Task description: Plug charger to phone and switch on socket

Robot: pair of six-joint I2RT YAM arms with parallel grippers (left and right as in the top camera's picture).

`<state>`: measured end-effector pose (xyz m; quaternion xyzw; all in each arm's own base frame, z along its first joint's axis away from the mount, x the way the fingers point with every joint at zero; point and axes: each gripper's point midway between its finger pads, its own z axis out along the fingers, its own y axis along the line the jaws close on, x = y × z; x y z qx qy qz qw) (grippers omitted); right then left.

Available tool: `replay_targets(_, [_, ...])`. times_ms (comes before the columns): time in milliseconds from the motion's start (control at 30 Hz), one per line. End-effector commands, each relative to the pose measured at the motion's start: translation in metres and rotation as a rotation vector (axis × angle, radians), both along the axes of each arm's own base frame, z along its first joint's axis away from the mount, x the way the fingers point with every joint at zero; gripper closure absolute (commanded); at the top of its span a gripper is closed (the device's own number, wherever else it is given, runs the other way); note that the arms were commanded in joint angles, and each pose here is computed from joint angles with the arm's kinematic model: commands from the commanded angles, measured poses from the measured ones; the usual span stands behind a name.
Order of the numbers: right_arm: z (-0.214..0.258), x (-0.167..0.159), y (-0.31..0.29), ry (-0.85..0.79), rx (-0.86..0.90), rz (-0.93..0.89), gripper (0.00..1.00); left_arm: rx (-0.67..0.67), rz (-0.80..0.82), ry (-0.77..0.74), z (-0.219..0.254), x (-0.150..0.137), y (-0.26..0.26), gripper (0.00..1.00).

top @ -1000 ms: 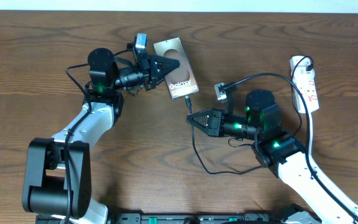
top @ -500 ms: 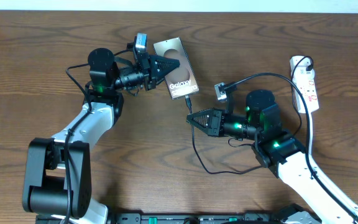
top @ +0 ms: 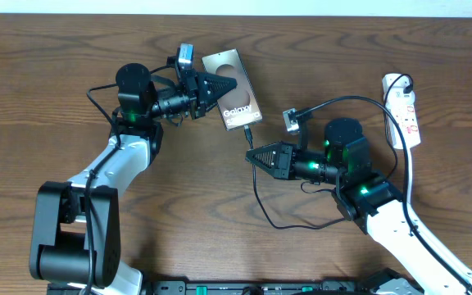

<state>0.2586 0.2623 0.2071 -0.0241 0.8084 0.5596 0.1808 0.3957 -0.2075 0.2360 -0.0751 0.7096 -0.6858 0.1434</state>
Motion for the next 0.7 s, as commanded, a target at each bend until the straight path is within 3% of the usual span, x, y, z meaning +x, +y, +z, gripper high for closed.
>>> replay_targets(0, [-0.0005,0.0028,-0.0016,0.005,0.002,-0.013,0.99,-0.005,-0.008,-0.034,0.0101,-0.0002,-0.0017,0.93])
replay_targets(667, [-0.0006,0.0026,-0.0001,0.01,0.002,-0.019,0.99,-0.005,0.018,-0.033,0.01,0.004,-0.0003,0.92])
